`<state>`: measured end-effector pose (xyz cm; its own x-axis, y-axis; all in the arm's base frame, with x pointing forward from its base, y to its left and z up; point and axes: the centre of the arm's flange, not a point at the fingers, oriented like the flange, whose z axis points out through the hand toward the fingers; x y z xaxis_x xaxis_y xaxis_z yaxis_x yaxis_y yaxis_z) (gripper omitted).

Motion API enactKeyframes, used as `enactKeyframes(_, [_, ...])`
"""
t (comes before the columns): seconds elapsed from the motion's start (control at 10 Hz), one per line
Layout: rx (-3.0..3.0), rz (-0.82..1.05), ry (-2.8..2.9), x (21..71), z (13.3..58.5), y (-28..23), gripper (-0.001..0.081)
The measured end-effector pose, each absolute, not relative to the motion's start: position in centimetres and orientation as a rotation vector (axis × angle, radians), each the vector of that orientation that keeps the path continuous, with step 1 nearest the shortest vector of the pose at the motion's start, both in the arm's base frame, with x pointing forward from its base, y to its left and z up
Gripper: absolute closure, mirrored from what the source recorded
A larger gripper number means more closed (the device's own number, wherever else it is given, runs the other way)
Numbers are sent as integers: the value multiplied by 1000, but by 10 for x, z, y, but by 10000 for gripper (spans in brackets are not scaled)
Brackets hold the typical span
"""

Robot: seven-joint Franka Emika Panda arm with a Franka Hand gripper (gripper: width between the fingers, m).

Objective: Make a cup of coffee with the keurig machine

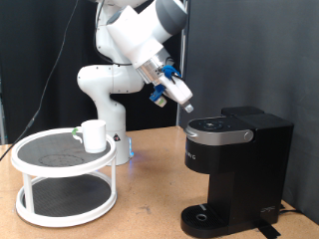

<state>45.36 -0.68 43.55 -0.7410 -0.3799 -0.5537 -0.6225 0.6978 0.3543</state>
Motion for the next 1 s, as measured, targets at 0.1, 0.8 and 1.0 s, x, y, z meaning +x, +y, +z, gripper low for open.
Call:
enactKeyframes(0.1, [-821,786,2466,442,436,-14,806])
enactKeyframes(0.8, [-791,650,2466,392,437,-65,806])
enactKeyframes(1.0, [-809,764,2477,382,437,-75,806])
